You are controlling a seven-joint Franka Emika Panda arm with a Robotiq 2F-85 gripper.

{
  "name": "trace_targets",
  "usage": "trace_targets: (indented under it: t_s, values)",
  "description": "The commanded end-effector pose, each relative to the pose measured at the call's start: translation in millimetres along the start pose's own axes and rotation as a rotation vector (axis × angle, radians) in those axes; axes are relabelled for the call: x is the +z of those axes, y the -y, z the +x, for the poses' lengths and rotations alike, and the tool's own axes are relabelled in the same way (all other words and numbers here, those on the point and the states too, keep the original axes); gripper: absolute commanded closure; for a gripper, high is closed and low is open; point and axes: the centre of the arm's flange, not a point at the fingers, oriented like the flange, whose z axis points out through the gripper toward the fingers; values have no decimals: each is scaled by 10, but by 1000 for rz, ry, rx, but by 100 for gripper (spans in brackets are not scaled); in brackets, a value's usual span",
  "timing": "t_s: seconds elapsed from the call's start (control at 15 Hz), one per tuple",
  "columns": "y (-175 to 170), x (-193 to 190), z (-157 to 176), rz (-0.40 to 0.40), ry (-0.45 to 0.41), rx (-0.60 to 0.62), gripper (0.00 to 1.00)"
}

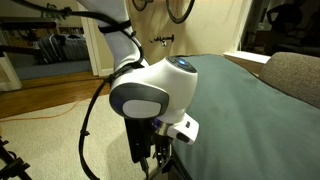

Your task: Open the zip

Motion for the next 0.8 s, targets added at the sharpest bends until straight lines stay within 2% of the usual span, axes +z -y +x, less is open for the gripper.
trace_targets:
  t_s: [0.0, 0.4, 0.73]
  values:
    - [2, -10, -22, -2, -39, -14, 0]
    - [21, 8, -29, 12, -93, -23, 0]
    - [-101, 91, -108, 19, -118, -2, 0]
